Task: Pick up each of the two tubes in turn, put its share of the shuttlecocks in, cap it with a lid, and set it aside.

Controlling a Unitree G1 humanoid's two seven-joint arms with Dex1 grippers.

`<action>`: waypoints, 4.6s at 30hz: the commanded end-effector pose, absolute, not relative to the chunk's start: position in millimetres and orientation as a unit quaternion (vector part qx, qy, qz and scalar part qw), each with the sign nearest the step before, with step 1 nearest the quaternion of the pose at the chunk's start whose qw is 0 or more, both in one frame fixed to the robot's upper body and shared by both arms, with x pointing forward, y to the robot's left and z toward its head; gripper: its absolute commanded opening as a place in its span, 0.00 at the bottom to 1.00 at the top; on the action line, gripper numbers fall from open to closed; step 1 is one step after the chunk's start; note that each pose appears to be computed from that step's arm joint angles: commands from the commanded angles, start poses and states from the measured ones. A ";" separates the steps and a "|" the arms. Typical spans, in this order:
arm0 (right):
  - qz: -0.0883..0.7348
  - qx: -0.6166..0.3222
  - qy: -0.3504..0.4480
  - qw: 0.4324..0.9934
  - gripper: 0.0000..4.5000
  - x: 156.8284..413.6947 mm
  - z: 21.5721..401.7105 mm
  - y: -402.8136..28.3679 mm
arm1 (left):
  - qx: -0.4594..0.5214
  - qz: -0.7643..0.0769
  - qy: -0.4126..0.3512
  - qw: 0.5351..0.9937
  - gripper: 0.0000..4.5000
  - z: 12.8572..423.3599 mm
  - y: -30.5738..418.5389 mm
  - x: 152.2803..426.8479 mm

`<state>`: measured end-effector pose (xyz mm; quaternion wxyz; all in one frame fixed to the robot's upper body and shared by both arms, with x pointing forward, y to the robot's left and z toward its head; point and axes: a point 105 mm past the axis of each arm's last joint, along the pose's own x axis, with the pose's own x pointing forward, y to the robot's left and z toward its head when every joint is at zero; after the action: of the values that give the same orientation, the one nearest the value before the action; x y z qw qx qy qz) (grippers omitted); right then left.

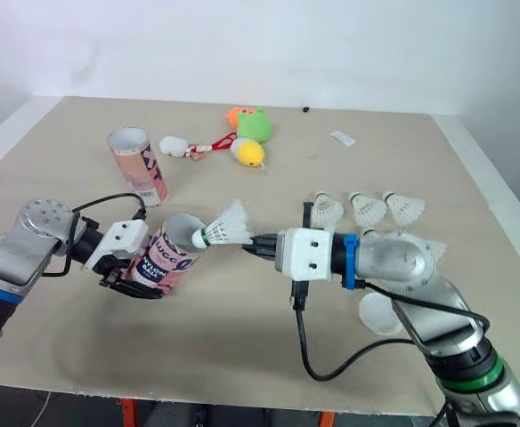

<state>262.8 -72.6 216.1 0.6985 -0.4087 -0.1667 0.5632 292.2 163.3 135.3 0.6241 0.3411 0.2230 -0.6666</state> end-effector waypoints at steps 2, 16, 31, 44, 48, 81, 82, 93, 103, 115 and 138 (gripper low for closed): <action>0.572 -0.432 -0.201 0.668 0.01 262.8 227.4 -65.7 | 0.373 -0.653 0.250 0.609 0.64 130.2 174.9 295.4; 0.643 -0.452 -0.197 0.586 0.61 246.8 221.4 -43.9 | 0.366 -0.663 0.238 0.608 0.64 132.8 165.7 297.7; 0.310 -0.145 0.048 0.938 0.90 311.8 167.6 -139.3 | 0.363 -0.668 0.237 0.605 0.64 128.0 162.4 291.0; 0.136 -0.112 0.074 0.982 0.90 354.4 153.0 -142.5 | 0.362 -0.668 0.236 0.606 0.64 128.9 160.3 291.0; 0.123 -0.117 0.094 0.981 0.90 371.0 142.2 -138.4 | 0.360 -0.668 0.236 0.607 0.64 128.1 160.1 289.8; 0.590 -0.363 -0.144 0.706 0.01 263.8 228.4 -70.4 | 0.339 -0.666 0.232 0.623 0.64 122.7 150.8 278.3; 0.605 -0.370 -0.130 0.693 0.01 260.3 226.2 -71.1 | 0.341 -0.667 0.230 0.622 0.64 122.4 150.3 279.4; 0.669 -0.396 -0.137 0.614 0.01 249.9 228.6 -40.7 | 0.344 -0.672 0.226 0.615 0.64 122.7 147.7 282.9; 0.721 -0.328 -0.101 0.603 0.75 229.5 242.5 -39.8 | 0.340 -0.668 0.226 0.622 0.64 122.8 148.6 281.8; 0.446 -0.198 0.028 0.872 0.75 239.5 208.6 -165.4 | 0.336 -0.677 0.232 0.612 0.64 116.1 149.8 276.8; 0.173 -0.140 0.119 0.968 0.75 248.5 143.1 -258.5 | 0.333 -0.697 0.227 0.594 0.64 110.8 142.6 278.7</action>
<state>245.1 -254.8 139.1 0.9634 -0.1314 0.1283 0.1955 285.2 144.7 124.7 0.6096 0.3416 0.2063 -0.6850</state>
